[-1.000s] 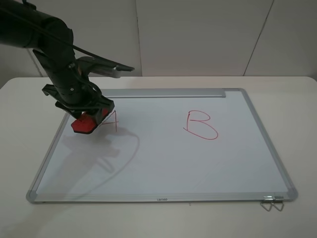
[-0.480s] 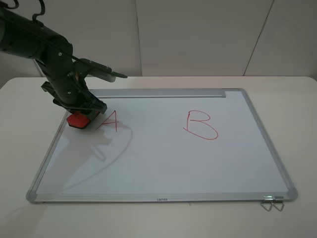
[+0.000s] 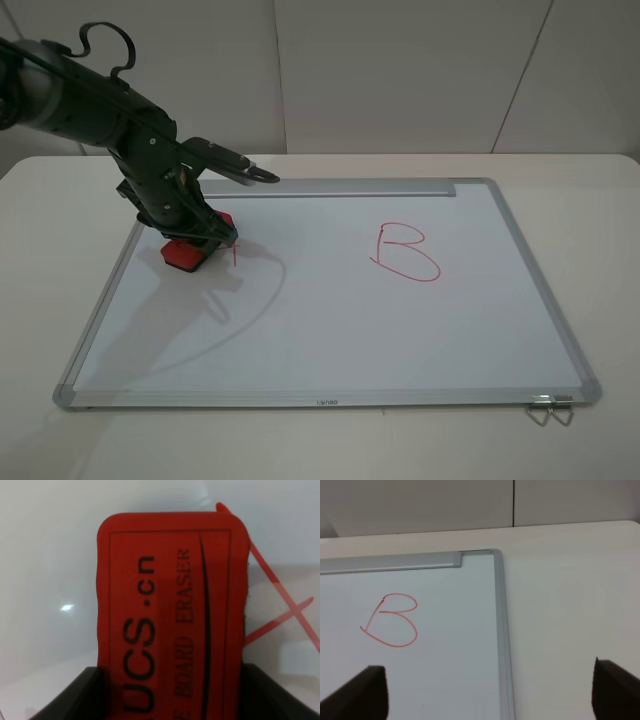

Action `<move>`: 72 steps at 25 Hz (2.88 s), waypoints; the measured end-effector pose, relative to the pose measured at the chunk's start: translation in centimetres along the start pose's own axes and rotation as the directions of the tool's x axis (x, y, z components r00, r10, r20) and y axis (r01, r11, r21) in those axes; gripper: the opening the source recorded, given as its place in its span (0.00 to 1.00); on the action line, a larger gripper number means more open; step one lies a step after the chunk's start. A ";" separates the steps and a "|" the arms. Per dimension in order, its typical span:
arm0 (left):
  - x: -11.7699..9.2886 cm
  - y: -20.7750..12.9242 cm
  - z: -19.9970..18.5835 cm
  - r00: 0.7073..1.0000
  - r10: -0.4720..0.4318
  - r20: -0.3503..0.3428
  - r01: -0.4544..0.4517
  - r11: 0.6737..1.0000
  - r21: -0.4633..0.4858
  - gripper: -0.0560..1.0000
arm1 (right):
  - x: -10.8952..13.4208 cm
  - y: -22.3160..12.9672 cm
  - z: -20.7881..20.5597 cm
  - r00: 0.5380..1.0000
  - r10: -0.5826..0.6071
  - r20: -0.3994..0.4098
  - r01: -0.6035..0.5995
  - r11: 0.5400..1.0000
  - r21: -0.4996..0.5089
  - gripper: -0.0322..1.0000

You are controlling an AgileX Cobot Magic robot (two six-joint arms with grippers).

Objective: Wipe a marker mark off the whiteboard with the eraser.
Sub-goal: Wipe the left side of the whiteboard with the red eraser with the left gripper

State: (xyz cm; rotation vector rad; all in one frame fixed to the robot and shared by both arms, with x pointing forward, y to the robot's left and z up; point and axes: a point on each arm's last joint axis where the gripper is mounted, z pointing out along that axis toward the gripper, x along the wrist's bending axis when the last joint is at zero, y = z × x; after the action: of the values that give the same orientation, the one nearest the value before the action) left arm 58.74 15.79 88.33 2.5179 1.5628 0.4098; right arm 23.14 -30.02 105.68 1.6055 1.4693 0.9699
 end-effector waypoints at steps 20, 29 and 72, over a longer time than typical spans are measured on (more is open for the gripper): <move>-8.3 1.7 0.1 0.983 0.124 0.133 -0.111 0.988 -0.103 0.57 | 0.0 0.0 0.0 1.000 0.000 0.000 0.000 1.000 0.000 0.73; -6.6 1.6 1.0 0.989 0.048 0.139 -0.039 0.997 -0.069 0.57 | 0.0 0.0 0.0 1.000 0.000 0.000 0.000 1.000 0.000 0.73; -8.5 -3.8 -4.1 0.992 0.041 0.119 -0.062 0.983 0.173 0.57 | 0.0 0.0 0.0 1.000 0.000 0.000 0.000 1.000 0.000 0.73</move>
State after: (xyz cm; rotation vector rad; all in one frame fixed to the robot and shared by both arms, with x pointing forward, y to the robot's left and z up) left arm 50.67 9.79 89.88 2.6644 1.5566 0.1332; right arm 23.14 -30.02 105.68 1.6055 1.4693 0.9699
